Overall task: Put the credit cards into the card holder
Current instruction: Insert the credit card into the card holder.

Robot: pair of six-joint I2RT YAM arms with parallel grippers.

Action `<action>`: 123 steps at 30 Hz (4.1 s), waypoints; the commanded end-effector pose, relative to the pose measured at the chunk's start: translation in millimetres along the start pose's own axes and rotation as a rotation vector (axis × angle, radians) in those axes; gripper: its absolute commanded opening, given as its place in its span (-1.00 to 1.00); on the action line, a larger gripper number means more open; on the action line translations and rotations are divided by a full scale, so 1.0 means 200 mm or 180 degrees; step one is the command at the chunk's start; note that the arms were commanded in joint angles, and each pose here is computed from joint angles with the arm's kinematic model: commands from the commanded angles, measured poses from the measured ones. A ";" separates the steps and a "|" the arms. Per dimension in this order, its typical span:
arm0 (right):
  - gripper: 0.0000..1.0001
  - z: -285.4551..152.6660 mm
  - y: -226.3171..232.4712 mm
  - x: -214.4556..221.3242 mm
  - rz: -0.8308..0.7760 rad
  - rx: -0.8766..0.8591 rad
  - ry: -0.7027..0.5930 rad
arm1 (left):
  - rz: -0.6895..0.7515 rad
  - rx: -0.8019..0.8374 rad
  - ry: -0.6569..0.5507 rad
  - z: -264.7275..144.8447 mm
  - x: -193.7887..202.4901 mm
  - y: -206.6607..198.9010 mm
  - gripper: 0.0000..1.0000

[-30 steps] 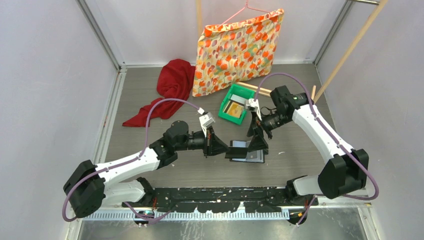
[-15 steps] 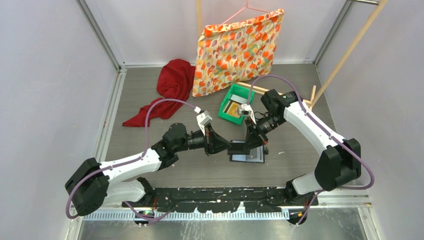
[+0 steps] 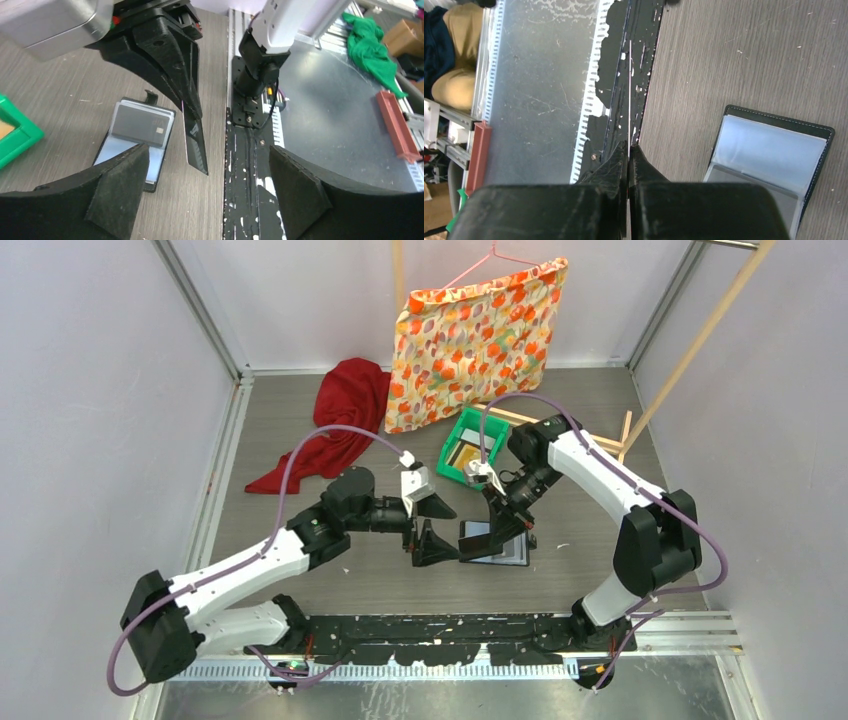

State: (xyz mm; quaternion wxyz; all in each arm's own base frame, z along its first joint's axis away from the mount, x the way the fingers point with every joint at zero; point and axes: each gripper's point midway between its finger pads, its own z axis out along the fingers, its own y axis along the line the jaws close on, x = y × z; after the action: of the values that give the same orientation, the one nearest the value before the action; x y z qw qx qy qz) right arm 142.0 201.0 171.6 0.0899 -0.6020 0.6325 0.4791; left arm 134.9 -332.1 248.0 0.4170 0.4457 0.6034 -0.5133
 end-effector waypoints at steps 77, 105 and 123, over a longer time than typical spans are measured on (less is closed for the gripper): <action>-0.71 -0.08 -0.65 0.60 0.2650 0.1486 0.0582 | -0.3100 -0.0983 -0.0791 0.36 0.81 0.52 -0.99; -0.72 -0.08 -0.64 0.62 0.2674 0.1474 0.0635 | -0.3092 -0.0834 -0.0748 0.40 0.79 0.50 -0.99; -0.72 -0.08 -0.64 0.61 0.2668 0.1468 0.0637 | -0.3195 -0.1063 -0.0739 0.35 0.87 0.55 -0.99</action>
State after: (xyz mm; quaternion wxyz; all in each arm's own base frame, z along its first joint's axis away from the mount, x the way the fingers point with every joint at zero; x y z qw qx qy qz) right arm 220.0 133.0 31.7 -0.0446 -0.2924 0.9139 0.2782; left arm 195.1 -380.0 38.5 0.2287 -0.0256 0.7749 -0.5887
